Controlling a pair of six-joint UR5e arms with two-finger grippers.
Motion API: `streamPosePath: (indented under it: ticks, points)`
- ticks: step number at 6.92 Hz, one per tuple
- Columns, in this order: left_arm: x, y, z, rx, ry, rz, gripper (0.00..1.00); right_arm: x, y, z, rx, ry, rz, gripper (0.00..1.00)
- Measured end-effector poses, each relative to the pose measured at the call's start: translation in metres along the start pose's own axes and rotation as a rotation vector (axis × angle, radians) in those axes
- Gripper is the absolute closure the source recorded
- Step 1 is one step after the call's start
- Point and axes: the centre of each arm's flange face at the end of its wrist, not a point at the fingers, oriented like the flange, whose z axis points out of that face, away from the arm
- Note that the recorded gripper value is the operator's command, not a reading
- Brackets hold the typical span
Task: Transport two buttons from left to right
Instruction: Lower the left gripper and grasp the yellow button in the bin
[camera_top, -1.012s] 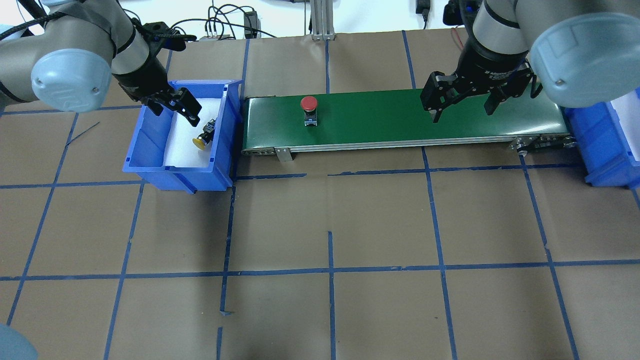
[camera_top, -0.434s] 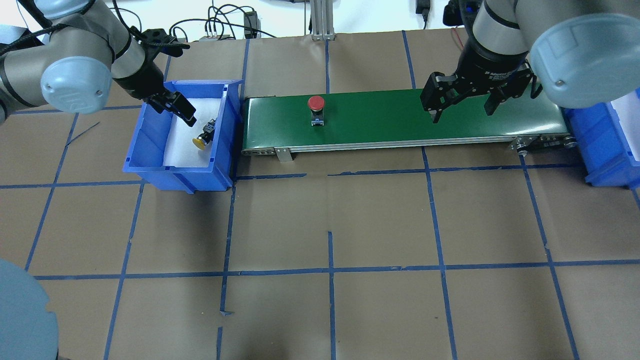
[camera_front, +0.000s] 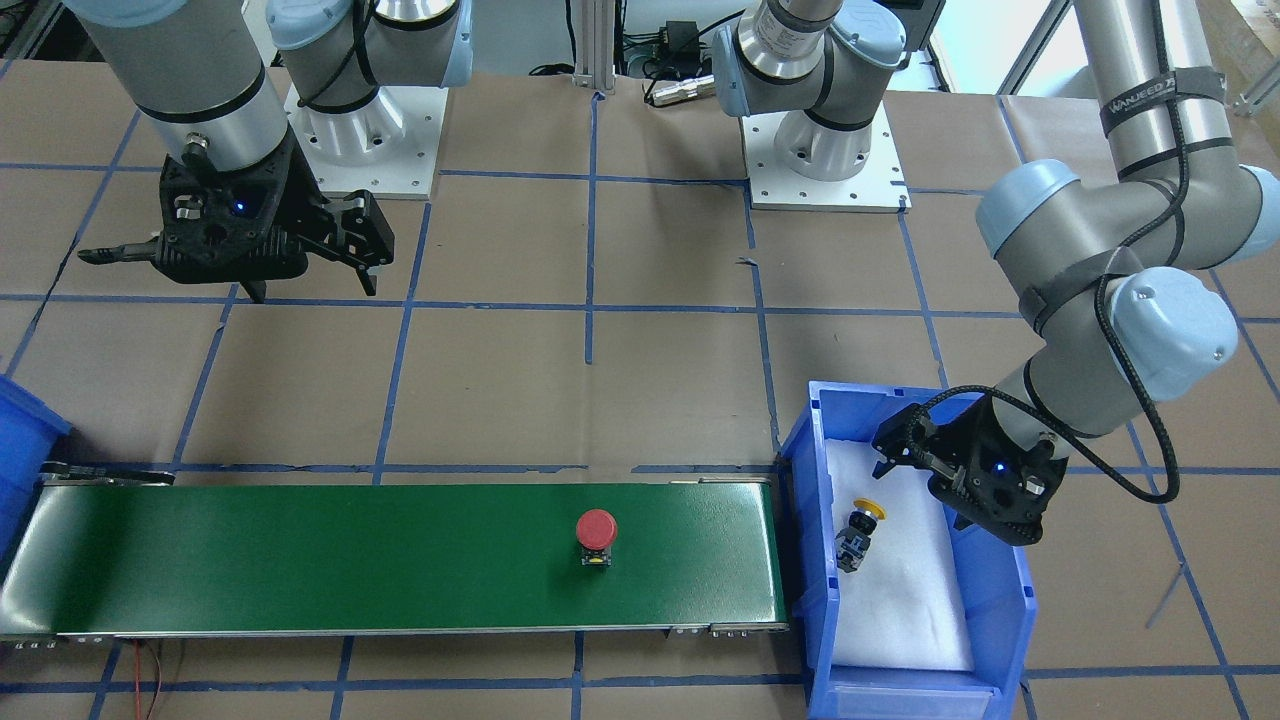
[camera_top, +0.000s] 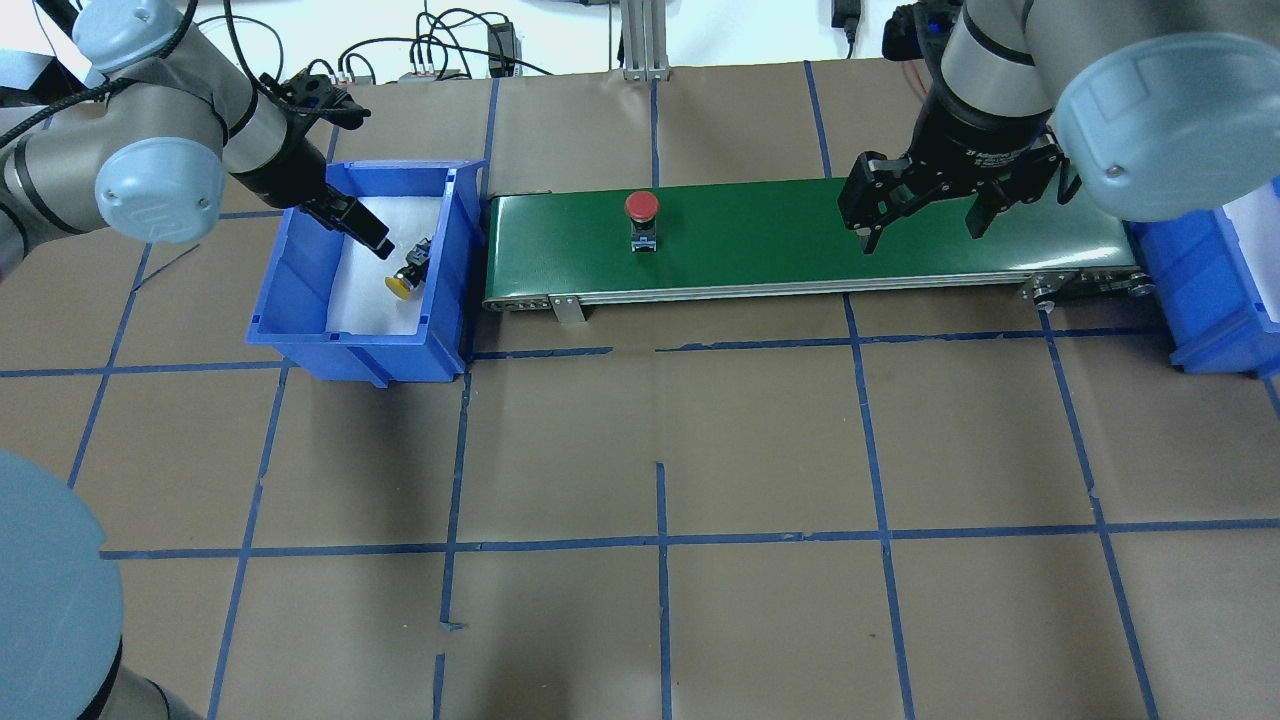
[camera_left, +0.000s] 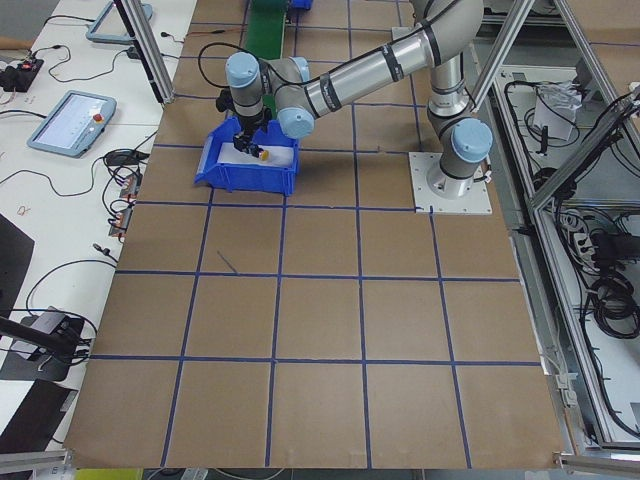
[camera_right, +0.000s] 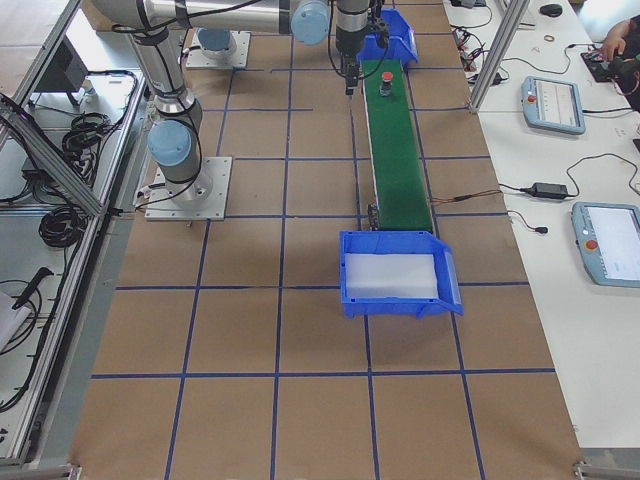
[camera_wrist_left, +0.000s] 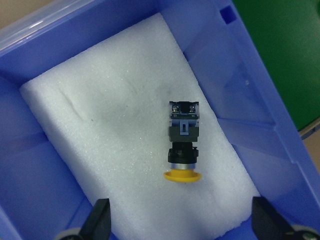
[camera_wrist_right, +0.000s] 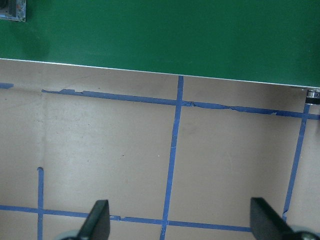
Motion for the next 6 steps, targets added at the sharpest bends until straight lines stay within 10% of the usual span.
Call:
streamPosePath:
  ticks: [6]
  points:
    - [0.004, 0.017, 0.060, -0.010, 0.034, -0.057, 0.05, 0.000, 0.000, 0.000, -0.001, 0.000, 0.000, 0.00]
